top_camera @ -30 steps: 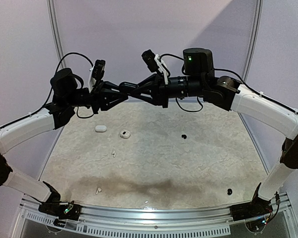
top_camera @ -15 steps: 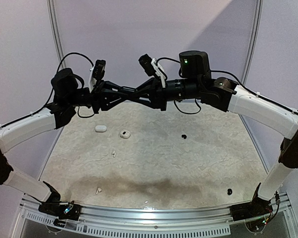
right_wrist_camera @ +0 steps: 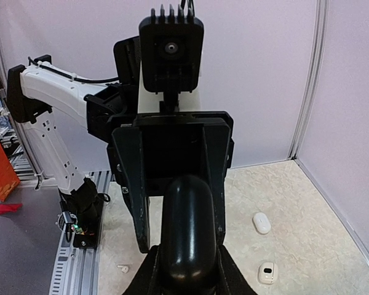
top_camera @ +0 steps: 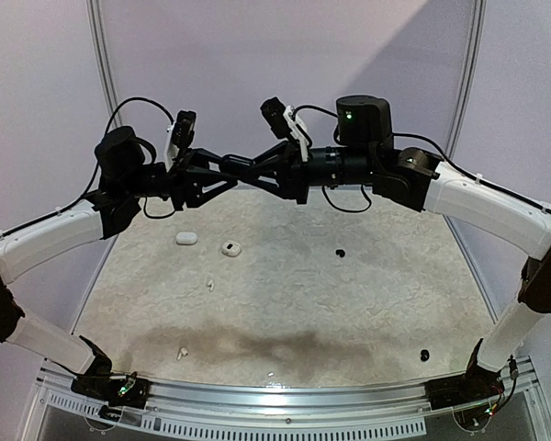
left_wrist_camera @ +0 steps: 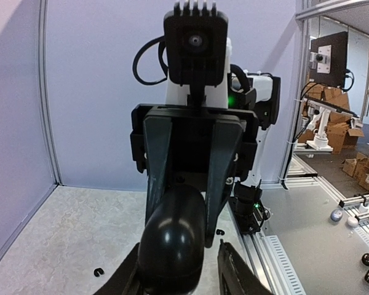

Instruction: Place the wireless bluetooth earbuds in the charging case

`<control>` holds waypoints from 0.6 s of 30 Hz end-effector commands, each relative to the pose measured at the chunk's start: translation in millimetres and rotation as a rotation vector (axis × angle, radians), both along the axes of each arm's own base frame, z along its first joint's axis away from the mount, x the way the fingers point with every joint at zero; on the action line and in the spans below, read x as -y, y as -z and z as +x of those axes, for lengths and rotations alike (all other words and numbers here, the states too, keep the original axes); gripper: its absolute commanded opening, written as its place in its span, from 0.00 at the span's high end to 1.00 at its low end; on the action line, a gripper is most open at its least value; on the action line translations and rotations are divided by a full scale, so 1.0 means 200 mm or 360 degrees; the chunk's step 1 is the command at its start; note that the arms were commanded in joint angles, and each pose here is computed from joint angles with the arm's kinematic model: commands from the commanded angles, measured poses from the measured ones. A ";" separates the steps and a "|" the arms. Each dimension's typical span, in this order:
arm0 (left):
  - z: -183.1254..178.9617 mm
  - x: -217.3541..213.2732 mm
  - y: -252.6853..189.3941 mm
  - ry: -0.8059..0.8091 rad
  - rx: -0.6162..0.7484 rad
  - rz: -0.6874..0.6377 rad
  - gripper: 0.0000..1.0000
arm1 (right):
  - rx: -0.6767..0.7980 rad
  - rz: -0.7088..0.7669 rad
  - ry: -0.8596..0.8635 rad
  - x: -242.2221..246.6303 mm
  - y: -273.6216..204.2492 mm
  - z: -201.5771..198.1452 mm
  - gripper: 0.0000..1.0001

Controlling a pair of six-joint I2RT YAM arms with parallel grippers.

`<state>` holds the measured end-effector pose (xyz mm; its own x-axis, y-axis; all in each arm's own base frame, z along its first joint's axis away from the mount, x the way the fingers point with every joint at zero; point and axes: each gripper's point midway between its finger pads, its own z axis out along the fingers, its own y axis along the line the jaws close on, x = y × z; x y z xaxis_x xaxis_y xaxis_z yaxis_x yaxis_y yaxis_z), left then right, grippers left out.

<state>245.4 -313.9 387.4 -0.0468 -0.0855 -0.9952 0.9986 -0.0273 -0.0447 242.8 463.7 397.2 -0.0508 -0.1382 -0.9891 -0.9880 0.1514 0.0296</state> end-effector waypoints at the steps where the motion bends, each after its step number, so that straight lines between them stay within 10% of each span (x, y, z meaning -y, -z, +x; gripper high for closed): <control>1: -0.02 0.01 0.02 0.0031 -0.0003 0.0021 0.61 | 0.0053 0.0106 0.0011 0.05 -0.13 -0.03 1.00; 18: -0.02 0.01 -0.05 0.0028 0.0021 -0.0039 0.68 | -0.0013 0.0001 0.0022 0.01 -0.01 0.00 1.00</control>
